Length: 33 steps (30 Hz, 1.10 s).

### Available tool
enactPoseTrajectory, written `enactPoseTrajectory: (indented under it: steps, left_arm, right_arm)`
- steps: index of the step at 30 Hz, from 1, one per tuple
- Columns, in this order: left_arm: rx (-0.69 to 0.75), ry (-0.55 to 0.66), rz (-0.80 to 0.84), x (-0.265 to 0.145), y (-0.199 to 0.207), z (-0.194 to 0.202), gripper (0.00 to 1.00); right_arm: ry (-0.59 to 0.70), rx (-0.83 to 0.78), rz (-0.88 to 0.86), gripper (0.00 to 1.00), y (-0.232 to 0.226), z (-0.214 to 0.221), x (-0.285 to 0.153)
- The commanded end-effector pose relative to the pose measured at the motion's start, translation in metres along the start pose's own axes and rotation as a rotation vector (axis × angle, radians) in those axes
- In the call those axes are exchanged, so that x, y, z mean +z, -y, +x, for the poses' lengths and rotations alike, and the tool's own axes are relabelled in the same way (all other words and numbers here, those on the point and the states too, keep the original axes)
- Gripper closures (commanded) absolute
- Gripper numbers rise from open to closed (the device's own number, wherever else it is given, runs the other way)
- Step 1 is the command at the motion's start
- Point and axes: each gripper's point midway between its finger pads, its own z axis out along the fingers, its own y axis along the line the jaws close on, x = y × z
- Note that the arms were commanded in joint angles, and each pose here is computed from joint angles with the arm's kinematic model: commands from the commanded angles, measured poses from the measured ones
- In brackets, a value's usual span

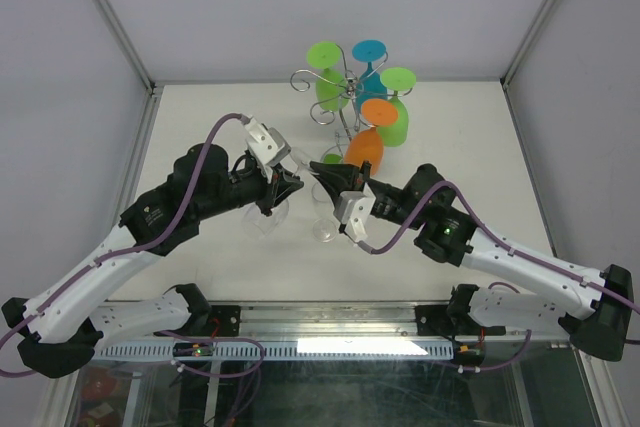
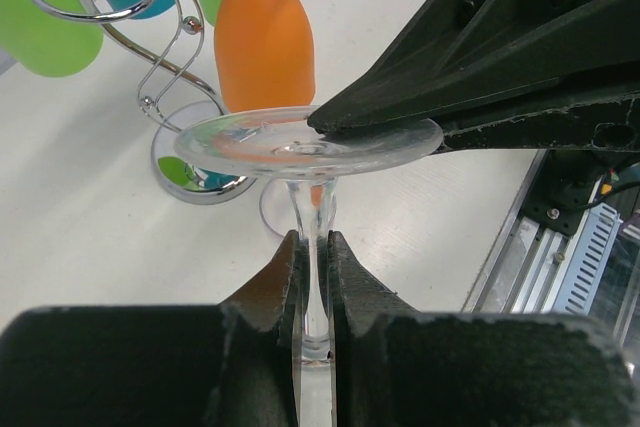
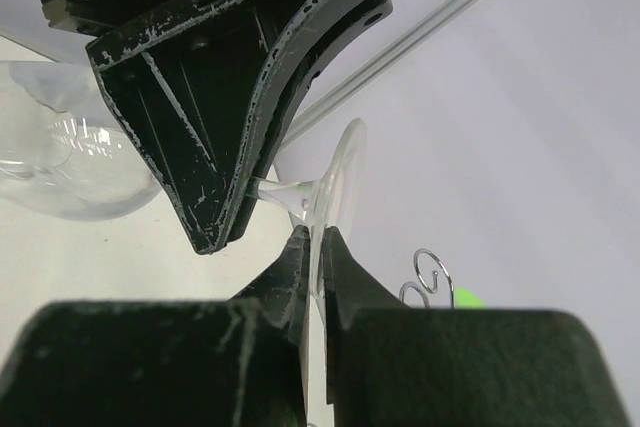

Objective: Place the wine glass upside down on the wine glass rack
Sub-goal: Turn the wine glass upside down at the wine rack.

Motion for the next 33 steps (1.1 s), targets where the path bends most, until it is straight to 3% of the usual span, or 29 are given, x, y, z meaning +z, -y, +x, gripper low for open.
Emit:
enactPoseTrajectory:
  steps: [1, 21, 33]
  left_arm:
    - [0.055, 0.081, 0.024, -0.012, 0.006, -0.027, 1.0]
    - [0.049, 0.103, 0.036, -0.013, 0.008, -0.031, 1.0]
    - [0.068, 0.177, -0.017, -0.035, 0.002, -0.066, 1.0]
  right_arm:
    - [0.053, 0.009, 0.059, 1.0, 0.023, -0.023, -0.004]
    - [0.106, -0.012, 0.122, 1.0, 0.046, -0.042, -0.001]
    - [0.17, -0.036, 0.195, 1.0, 0.08, -0.063, 0.02]
